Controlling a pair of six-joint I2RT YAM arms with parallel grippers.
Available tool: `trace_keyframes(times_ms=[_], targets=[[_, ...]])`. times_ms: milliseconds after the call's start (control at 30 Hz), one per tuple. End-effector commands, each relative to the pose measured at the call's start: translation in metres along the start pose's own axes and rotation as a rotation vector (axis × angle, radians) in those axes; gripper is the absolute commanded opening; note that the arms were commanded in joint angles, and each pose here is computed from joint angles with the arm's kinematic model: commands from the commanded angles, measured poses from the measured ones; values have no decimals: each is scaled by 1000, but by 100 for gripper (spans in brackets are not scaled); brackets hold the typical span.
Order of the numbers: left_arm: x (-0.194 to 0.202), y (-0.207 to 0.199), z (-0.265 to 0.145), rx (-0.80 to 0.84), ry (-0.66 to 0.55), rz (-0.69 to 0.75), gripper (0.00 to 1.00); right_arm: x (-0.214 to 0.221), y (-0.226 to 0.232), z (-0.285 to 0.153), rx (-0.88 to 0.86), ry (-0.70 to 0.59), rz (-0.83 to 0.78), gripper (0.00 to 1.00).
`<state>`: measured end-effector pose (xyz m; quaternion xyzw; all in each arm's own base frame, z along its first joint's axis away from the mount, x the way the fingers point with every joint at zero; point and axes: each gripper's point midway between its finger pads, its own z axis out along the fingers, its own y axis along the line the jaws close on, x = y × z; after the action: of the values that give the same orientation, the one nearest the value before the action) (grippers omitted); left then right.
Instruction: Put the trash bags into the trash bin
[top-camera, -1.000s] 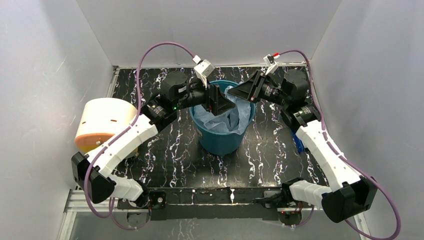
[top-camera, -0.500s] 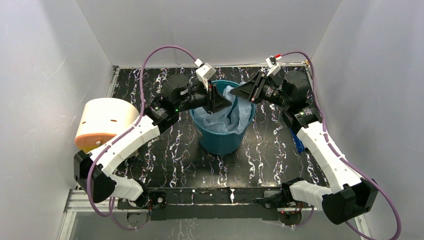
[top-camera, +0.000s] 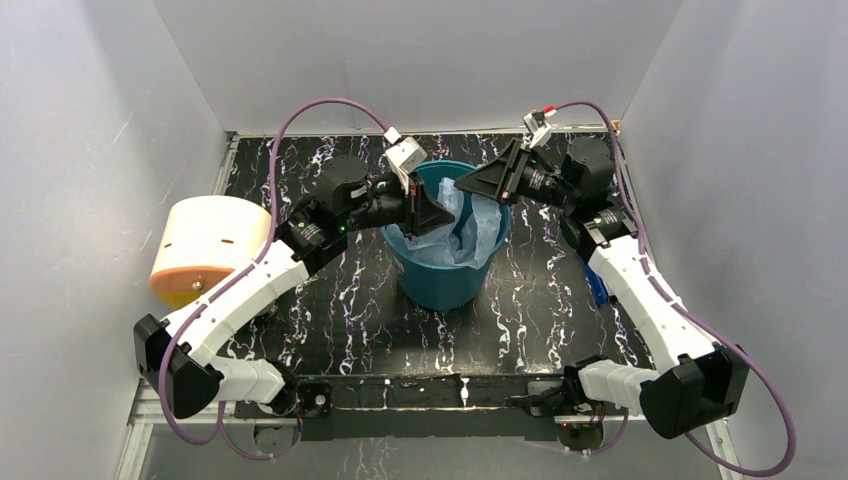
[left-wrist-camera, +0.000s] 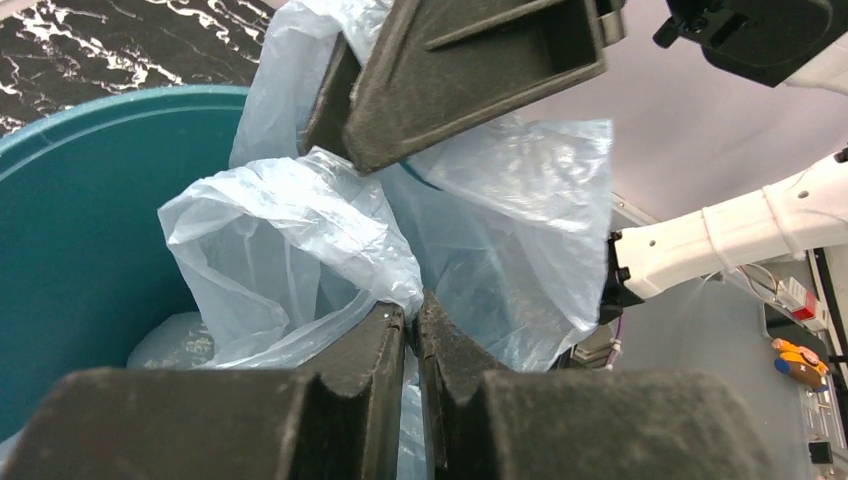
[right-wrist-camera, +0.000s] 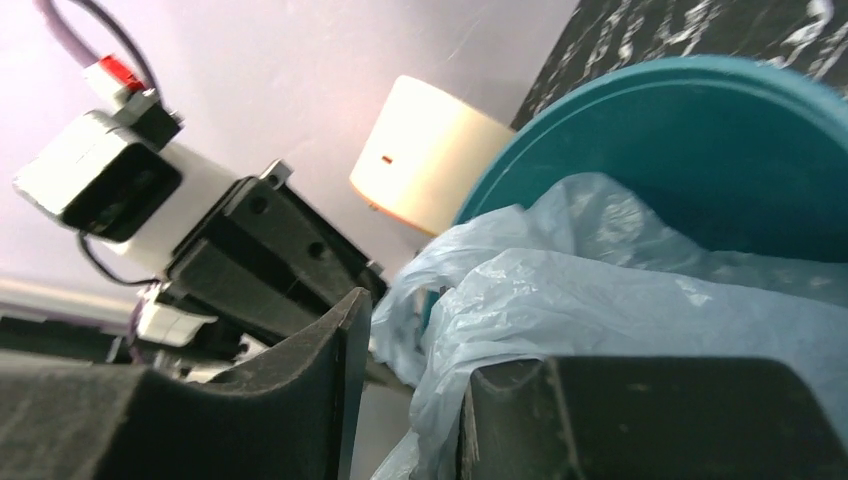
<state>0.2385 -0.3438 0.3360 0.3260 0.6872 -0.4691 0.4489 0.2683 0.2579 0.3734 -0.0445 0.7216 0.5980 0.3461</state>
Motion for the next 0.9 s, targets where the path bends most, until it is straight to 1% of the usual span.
trace_keyframes(times_ms=[0, 33, 100, 167, 233, 300, 400, 533, 700, 867], targets=[[-4, 1, -14, -48, 19, 23, 7, 6, 41, -7, -192, 77, -26, 38], [-3, 3, -16, -73, 44, 22, 7, 7, 42, -8, -206, 81, -18, 37], [1, -6, -20, -25, 74, 49, 7, 5, 36, -4, -197, 65, 28, 40], [5, -13, -24, 11, 71, 56, 7, 2, 24, 4, -162, 58, 89, 43], [4, -17, -26, 30, 39, 55, 7, 2, 15, 10, -132, 82, 133, 44], [1, -18, -29, 25, 3, 47, 5, 2, 13, 12, -126, 90, 135, 45], [1, -17, -28, 19, -1, 48, 0, 2, 13, 9, -102, 75, 114, 49], [3, -14, -26, 14, 0, 48, 0, 3, 8, 8, -47, 97, 104, 52], [10, -19, -18, 72, 29, 19, 0, 11, 17, 9, -132, 170, 126, 53], [14, -23, -19, 98, 31, 19, 0, 12, 14, 14, -142, 191, 167, 52]])
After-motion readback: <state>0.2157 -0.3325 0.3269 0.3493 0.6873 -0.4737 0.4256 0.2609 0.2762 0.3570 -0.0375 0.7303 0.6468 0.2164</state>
